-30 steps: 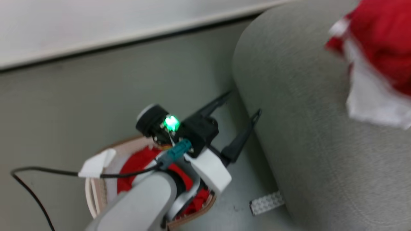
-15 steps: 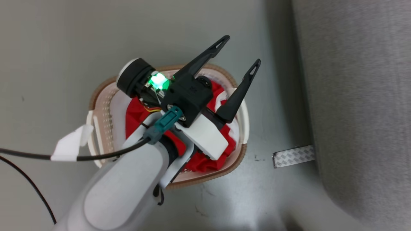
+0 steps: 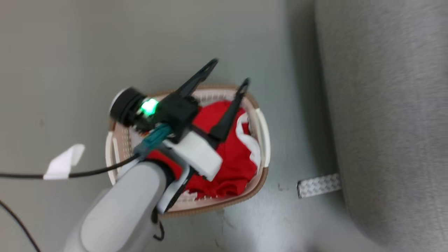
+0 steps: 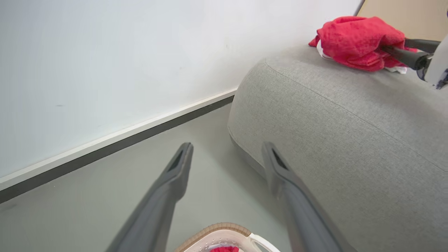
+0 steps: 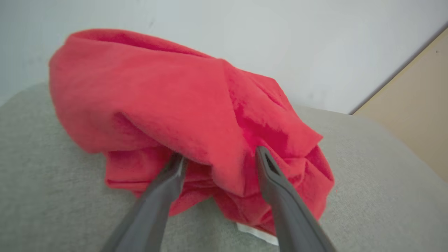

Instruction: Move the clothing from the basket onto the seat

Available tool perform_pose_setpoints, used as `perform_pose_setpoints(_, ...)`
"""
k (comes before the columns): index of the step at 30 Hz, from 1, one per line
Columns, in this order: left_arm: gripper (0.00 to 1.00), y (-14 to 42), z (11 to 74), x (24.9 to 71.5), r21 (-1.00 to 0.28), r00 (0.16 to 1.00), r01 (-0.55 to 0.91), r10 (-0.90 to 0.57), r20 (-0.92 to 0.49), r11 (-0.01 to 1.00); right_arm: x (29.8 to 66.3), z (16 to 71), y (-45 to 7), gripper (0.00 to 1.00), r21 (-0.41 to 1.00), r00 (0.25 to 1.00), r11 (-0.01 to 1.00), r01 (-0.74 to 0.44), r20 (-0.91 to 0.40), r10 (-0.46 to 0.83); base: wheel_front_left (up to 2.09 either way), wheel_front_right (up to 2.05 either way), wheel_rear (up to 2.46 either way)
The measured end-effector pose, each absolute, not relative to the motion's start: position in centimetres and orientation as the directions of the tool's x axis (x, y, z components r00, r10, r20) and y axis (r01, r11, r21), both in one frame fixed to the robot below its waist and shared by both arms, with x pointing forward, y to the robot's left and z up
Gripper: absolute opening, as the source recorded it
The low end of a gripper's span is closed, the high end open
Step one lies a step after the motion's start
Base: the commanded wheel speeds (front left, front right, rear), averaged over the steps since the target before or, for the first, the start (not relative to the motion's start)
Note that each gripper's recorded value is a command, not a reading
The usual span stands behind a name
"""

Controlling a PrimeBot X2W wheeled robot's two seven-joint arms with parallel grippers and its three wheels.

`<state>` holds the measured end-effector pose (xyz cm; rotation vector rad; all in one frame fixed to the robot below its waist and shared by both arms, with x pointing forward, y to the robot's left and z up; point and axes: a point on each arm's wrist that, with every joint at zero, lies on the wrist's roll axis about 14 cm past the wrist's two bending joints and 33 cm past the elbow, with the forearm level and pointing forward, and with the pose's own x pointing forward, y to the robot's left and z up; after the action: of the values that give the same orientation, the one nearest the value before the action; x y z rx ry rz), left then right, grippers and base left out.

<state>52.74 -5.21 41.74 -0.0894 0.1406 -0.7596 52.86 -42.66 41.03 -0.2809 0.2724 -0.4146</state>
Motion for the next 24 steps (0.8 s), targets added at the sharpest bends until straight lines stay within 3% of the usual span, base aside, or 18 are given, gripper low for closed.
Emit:
perform_pose_setpoints(10,1.0,-1.4,46.5,49.6,-0.128,0.813,0.572,-0.581,-0.041,0.81,49.2,49.1,-36.4,1.0,-0.249,0.955,0.925,0.288,0.0,-0.297,0.0,0.0,0.0)
perform_pose_setpoints(13,1.0,0.5,49.0,47.3,-0.092,0.848,0.527,-0.53,-0.009,0.845,46.1,52.0,-33.4,1.0,-0.184,0.966,0.949,0.256,0.084,-0.245,0.0,0.0,0.0)
perform_pose_setpoints(17,1.0,2.2,50.6,45.5,-0.068,0.874,0.485,-0.485,0.016,0.872,43.7,52.4,-30.9,1.0,-0.164,0.975,0.963,0.213,0.094,-0.2,0.0,0.0,0.0)
perform_pose_setpoints(24,1.0,9.1,51.7,41.0,-0.031,0.958,0.286,-0.285,0.039,0.958,40.3,52.9,-23.2,1.0,-0.055,0.992,0.997,0.058,0.114,-0.052,0.0,0.0,0.0)
